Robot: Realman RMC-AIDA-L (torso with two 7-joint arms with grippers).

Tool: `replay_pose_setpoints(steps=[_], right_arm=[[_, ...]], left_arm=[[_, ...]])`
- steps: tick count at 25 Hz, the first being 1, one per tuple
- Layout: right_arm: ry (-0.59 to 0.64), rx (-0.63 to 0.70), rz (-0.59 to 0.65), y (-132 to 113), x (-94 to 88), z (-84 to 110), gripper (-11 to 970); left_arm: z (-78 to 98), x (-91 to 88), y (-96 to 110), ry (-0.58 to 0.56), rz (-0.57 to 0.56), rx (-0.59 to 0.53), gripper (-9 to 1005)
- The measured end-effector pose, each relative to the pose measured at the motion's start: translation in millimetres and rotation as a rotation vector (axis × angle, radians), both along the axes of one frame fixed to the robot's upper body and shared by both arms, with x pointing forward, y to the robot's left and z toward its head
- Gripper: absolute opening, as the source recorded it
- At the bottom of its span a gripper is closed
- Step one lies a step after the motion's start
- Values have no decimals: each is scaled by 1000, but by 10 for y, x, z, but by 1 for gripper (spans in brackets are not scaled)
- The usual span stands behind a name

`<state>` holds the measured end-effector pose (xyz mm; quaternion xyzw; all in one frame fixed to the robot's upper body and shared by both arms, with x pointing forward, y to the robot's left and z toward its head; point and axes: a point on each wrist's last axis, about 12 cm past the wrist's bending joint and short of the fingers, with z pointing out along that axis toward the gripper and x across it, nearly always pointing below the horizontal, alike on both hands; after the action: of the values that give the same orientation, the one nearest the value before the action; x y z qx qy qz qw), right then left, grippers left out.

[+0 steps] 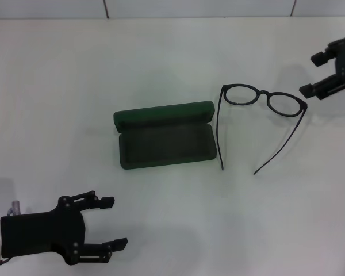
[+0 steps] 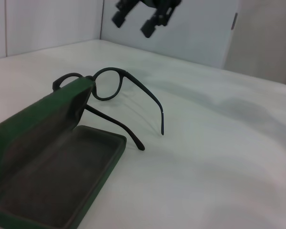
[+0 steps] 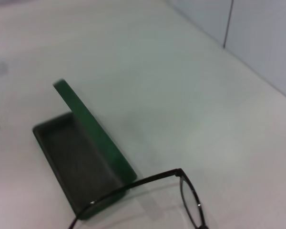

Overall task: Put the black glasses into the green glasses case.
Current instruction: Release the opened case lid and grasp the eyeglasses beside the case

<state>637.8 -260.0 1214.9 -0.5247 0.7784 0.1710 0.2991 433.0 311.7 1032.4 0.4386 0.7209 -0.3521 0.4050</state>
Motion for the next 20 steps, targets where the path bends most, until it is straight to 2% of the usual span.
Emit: replay_pose_setpoints(steps=[4, 8, 13, 20], right_arm=[[14, -73, 38, 216, 160, 25, 836], [4, -119, 67, 335, 224, -24, 836], [7, -188, 97, 513, 293, -231, 835], [-53, -201, 104, 661, 374, -328, 834]], left_arm=[[-6, 6, -7, -9, -5, 7, 875], [-7, 45, -49, -13, -23, 15, 875], [-42, 74, -123, 0, -47, 18, 874], [-68, 71, -138, 4, -45, 18, 874]])
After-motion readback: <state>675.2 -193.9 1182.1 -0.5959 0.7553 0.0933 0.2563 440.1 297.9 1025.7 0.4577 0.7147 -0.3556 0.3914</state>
